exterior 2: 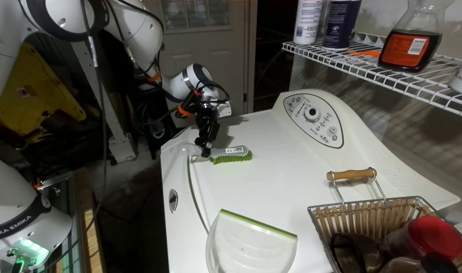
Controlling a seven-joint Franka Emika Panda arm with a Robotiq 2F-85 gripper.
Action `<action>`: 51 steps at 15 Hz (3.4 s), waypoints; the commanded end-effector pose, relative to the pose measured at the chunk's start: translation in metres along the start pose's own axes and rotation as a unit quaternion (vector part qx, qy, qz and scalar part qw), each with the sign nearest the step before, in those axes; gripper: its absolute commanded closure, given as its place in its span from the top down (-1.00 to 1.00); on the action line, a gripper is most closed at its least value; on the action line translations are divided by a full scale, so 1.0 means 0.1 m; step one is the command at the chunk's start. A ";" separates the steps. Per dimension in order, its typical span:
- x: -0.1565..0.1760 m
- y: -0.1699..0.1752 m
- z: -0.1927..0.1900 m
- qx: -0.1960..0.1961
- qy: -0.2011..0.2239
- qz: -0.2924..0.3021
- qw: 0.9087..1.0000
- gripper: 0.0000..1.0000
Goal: Use the brush to wipe the top of the machine
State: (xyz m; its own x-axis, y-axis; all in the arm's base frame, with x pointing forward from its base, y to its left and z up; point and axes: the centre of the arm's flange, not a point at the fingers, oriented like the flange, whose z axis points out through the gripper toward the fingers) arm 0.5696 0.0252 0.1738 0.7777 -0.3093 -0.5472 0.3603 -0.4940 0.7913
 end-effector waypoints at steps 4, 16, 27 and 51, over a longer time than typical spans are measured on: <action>0.29 -0.13 0.48 -0.033 -0.095 -0.015 0.995 -0.95; 0.44 0.01 1.52 -0.039 -0.227 -0.012 0.973 -0.95; 0.19 0.42 1.26 0.019 -0.177 0.014 0.984 -0.95; 0.77 0.22 -0.13 -0.047 -0.102 0.065 0.992 0.02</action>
State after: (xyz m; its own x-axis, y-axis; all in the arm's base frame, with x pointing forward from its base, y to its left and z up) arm 0.6243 -0.0089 0.1495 0.7026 -0.5329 -0.4715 0.2895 -0.3913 0.8736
